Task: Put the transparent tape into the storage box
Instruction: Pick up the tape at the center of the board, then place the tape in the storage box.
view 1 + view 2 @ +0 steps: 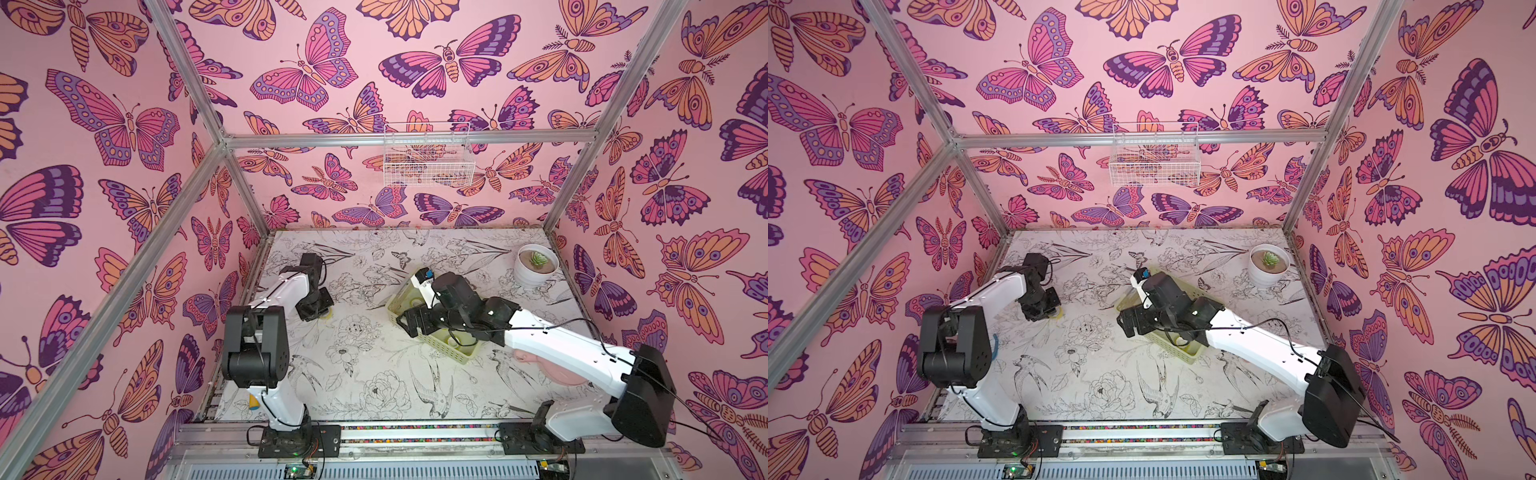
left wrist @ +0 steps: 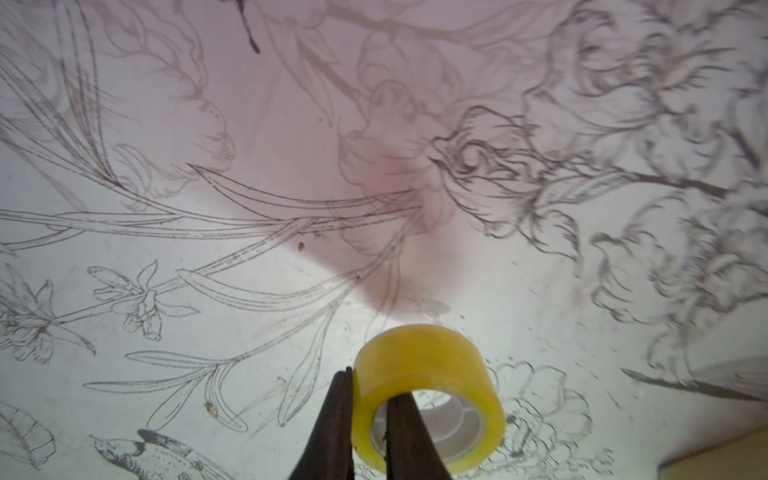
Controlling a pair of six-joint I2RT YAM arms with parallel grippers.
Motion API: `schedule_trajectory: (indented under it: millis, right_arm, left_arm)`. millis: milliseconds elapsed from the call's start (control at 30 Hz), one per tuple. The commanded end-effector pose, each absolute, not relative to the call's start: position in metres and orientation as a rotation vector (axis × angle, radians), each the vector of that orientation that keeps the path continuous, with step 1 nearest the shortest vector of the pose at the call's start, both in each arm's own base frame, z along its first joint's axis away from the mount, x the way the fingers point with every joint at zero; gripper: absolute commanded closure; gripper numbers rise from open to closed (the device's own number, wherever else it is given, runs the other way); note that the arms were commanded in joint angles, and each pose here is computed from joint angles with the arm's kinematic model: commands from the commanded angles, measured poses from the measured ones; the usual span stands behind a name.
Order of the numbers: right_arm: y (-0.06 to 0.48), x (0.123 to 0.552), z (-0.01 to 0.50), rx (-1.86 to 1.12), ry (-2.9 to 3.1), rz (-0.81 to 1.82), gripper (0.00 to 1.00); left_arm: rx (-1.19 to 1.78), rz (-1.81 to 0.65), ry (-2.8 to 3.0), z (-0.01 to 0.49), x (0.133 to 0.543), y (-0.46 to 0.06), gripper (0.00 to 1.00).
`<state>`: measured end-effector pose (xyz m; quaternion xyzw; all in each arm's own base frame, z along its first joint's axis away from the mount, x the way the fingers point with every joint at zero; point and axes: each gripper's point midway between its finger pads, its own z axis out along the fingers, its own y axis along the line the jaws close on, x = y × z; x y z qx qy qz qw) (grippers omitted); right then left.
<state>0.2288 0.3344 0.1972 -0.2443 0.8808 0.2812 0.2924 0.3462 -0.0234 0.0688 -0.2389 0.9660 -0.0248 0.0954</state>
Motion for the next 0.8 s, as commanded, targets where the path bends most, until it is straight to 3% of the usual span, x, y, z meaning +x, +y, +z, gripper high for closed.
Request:
schedule_trajectory:
  millis: [0,367,767]
  right_arm:
    - [0.314,0.231,0.198,-0.563,2.355,0.667,0.01]
    - [0.252,0.228,0.202,-0.379,2.319,0.517,0.01]
    - [0.188,0.216,0.212,-0.224,2.269,0.392,0.01]
  left_arm:
    - [-0.616,-0.090,2.827,0.103,0.346,-0.042,0.93]
    - [-0.262,-0.254,2.753,0.174,0.379,-0.160,0.92]
    - [0.108,-0.431,2.800,0.159,0.387,-0.314,0.90]
